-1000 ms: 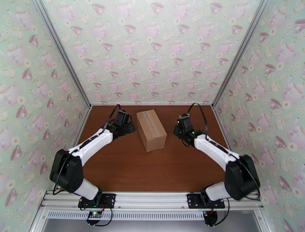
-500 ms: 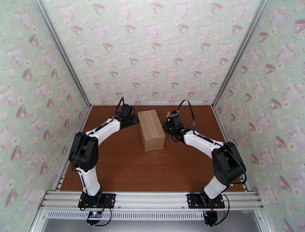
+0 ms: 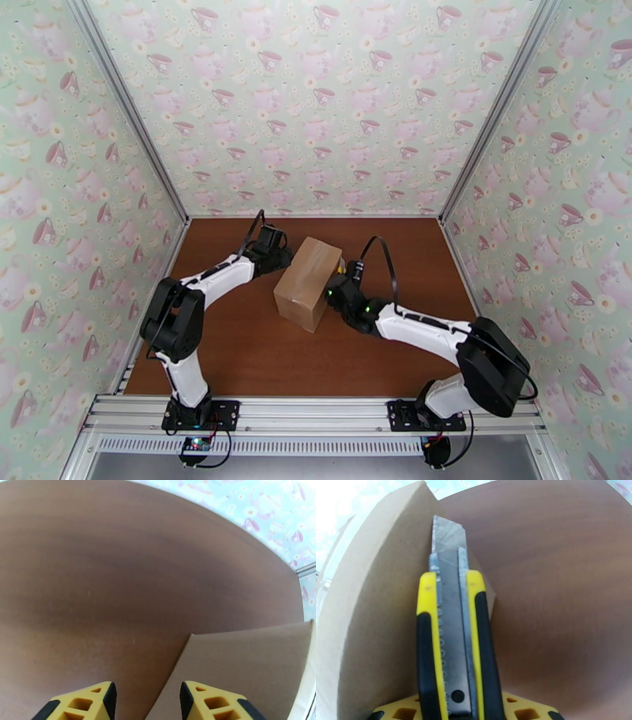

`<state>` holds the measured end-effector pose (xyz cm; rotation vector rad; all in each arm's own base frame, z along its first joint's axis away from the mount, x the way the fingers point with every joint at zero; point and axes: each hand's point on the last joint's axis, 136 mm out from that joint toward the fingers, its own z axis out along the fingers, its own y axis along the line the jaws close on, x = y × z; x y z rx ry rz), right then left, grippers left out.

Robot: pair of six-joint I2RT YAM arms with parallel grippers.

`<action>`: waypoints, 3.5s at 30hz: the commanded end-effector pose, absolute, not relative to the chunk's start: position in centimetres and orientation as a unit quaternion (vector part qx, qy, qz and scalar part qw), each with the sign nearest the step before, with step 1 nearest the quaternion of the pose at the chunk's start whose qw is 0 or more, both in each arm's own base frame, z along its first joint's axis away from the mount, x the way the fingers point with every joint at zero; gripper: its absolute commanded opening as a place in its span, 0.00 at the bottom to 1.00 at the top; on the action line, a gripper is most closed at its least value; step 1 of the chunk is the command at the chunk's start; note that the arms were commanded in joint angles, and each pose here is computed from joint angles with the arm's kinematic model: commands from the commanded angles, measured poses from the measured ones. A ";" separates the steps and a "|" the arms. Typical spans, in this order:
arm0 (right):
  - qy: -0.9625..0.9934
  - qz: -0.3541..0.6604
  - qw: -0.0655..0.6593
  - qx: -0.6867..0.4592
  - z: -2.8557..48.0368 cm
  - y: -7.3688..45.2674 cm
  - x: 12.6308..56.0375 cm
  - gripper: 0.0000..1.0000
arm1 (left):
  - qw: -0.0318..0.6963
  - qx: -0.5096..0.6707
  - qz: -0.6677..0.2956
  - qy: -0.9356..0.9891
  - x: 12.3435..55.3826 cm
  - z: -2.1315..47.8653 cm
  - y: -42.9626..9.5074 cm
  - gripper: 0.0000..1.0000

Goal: Unpack the express box

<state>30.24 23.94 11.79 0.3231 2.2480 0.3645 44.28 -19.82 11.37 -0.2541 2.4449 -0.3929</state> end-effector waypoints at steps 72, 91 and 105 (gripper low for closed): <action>0.906 0.092 0.377 0.168 10.3 12.8 26.4 0.00 | 0.278 0.097 -0.082 0.952 37.5 14.8 -32.0 0.51; 0.903 0.108 0.382 0.166 13.5 9.4 28.8 0.00 | 0.322 0.103 -0.136 0.931 37.1 20.2 -33.6 0.51; 0.887 0.122 0.411 0.171 16.0 7.9 35.1 0.00 | 0.379 0.073 -0.169 0.907 34.2 27.5 -29.9 0.51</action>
